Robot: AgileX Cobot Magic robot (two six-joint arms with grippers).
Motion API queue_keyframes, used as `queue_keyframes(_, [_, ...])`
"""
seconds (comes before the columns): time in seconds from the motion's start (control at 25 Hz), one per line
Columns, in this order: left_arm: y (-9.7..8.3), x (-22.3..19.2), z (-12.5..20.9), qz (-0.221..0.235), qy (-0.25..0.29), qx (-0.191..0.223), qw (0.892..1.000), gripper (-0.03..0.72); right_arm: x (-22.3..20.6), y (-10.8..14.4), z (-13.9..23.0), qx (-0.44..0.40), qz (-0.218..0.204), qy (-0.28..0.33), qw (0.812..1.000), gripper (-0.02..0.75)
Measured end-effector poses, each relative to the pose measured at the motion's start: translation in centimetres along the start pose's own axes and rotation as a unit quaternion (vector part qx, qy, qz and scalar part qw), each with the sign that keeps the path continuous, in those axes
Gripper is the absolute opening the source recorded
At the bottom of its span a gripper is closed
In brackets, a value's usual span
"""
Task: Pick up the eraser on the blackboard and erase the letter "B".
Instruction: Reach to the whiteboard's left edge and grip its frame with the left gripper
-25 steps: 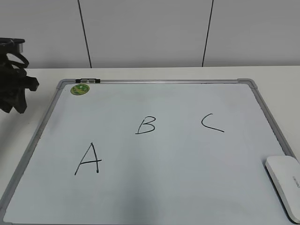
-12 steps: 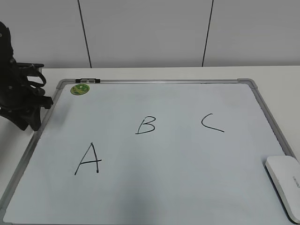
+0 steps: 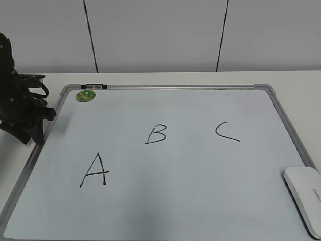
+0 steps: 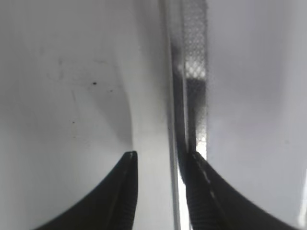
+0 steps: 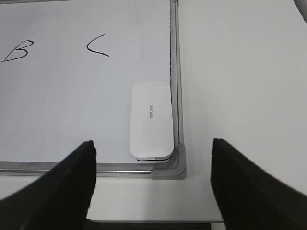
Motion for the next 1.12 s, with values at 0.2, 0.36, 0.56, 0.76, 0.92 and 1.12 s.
queue_keyframes(0.2, [-0.22, -0.42, -0.07, 0.009, 0.004, 0.008, 1.000, 0.242, 0.00, 0.00, 0.00, 0.000, 0.000, 0.000, 1.000, 0.554])
queue_keyframes(0.36, [-0.34, -0.46, -0.13, 0.013, 0.004, 0.011, 1.000, 0.242, 0.00, 0.00, 0.00, 0.000, 0.000, 0.000, 1.000, 0.554])
queue_keyframes(0.56, [-0.41, -0.47, -0.12, 0.016, 0.004, 0.013, 1.000, 0.204, 0.00, 0.00, 0.00, 0.000, 0.000, 0.000, 1.000, 0.554])
queue_keyframes(0.76, [-0.62, -0.53, -0.08, 0.022, 0.006, 0.018, 1.000, 0.040, 0.00, 0.00, 0.00, 0.000, 0.000, 0.000, 1.000, 0.554])
queue_keyframes(0.92, [-0.68, -0.53, -0.08, 0.024, 0.006, 0.020, 0.999, 0.029, 0.00, 0.00, 0.00, 0.000, 0.000, 0.000, 1.000, 0.554])
queue_keyframes(1.12, [-0.68, -0.53, -0.05, 0.024, 0.007, 0.020, 0.999, 0.029, 0.01, 0.44, -0.08, -0.006, -0.014, -0.002, 1.000, 0.554])
Point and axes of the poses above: a point on each arm's last joint axis where the gripper is mounted, x pointing back along that axis away from the gripper, y along the wrist's bending axis when the last joint is at zero, z = x × y, the point moved 7 cm from there along -x, pointing out along that axis toward the gripper, and after that the axes turned 8 degrees about x, right-handed, at the moved point
